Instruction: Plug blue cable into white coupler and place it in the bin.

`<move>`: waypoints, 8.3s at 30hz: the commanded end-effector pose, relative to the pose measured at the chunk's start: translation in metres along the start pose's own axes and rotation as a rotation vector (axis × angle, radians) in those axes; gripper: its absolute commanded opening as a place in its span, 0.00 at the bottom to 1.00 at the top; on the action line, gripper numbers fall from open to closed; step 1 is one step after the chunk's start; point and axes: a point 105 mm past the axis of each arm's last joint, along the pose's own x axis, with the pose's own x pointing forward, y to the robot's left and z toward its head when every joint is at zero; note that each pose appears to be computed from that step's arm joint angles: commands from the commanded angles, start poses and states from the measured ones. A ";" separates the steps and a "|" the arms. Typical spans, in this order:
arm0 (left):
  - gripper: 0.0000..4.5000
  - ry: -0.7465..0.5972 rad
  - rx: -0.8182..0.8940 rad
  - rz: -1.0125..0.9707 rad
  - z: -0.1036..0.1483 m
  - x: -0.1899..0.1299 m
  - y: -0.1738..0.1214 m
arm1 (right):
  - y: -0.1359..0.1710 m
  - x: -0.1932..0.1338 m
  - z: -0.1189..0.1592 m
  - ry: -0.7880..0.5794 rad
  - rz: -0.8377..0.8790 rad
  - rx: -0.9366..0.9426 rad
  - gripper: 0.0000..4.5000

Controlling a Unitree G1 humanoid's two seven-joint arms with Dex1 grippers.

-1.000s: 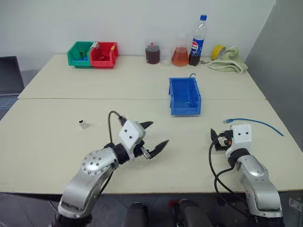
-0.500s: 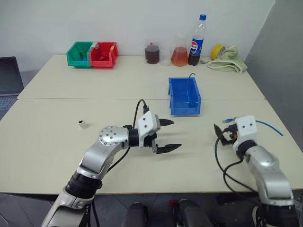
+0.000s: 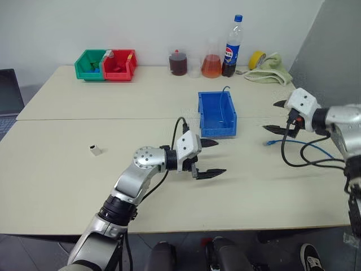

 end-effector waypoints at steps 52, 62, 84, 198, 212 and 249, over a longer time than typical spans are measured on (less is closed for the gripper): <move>1.00 0.005 -0.027 0.069 0.011 -0.015 -0.015 | 0.012 0.044 -0.058 0.451 0.016 -0.069 0.99; 1.00 0.012 -0.031 0.079 0.010 -0.019 -0.016 | 0.018 0.048 -0.064 0.504 0.057 -0.162 0.99; 1.00 0.020 -0.047 0.111 0.011 -0.025 -0.017 | 0.029 0.055 -0.060 0.472 0.123 -0.116 0.02; 1.00 0.408 -0.178 -0.104 -0.080 -0.136 0.017 | 0.163 0.013 0.137 -0.522 0.417 0.333 0.99; 0.60 0.427 -0.173 -0.084 -0.096 -0.136 0.015 | 0.157 0.016 0.134 -0.505 0.399 0.329 1.00; 0.05 -0.140 -0.591 0.386 0.012 -0.128 0.027 | 0.145 0.002 0.139 -0.601 0.366 0.692 1.00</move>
